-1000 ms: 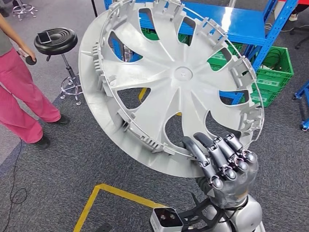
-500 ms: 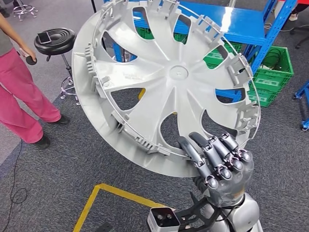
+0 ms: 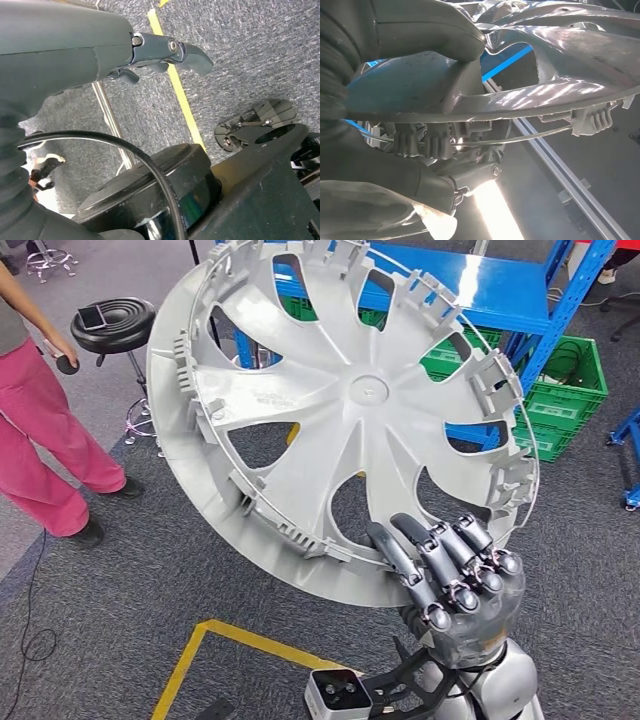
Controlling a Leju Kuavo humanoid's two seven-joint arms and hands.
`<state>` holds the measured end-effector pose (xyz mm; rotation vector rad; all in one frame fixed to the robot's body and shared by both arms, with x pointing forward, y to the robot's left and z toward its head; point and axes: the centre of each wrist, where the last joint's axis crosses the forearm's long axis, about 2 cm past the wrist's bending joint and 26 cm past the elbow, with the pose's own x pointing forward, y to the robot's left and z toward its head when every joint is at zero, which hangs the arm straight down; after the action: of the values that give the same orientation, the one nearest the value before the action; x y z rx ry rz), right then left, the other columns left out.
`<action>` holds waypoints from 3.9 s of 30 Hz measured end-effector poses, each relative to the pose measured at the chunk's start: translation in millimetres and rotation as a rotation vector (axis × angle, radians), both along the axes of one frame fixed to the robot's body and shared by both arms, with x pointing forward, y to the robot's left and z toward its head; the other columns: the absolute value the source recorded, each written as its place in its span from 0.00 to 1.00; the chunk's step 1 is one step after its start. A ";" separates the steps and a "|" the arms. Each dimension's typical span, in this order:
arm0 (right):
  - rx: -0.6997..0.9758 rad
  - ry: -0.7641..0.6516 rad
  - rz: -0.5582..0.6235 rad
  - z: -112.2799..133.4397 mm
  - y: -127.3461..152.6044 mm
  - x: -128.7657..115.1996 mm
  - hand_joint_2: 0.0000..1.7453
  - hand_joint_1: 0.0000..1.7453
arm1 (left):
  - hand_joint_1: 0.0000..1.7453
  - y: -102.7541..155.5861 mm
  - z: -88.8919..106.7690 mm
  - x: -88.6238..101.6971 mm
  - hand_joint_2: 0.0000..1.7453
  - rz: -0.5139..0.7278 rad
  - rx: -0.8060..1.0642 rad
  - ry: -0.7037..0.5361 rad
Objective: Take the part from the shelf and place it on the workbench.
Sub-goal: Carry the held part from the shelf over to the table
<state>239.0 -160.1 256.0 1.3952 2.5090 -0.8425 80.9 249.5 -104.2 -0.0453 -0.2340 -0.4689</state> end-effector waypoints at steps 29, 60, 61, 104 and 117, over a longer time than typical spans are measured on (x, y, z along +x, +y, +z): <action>0.002 0.010 -0.010 -2.4 -2.4 -0.3 1.00 1.00 | 0.00 -1.5 1.6 7.8 1.00 -0.020 0.004 -0.014; 0.029 0.038 -0.019 -5.4 -0.1 -0.7 1.00 1.00 | 0.00 -4.7 2.7 11.6 1.00 -0.022 -0.001 -0.024; 0.030 0.038 -0.019 -5.4 -0.1 -0.6 1.00 1.00 | 0.00 -4.6 2.8 12.0 1.00 -0.022 -0.001 -0.025; 0.048 0.053 -0.010 -3.6 9.1 9.8 1.00 1.00 | 0.00 -3.7 2.8 12.2 1.00 -0.022 0.002 -0.025; 0.037 0.048 -0.007 -3.7 8.7 11.1 1.00 1.00 | 0.00 -4.6 3.1 13.1 1.00 -0.026 0.002 -0.028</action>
<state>250.1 -151.5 252.3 1.4117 2.5695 -0.8457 94.1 244.9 -101.1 -0.0404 -0.2605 -0.4954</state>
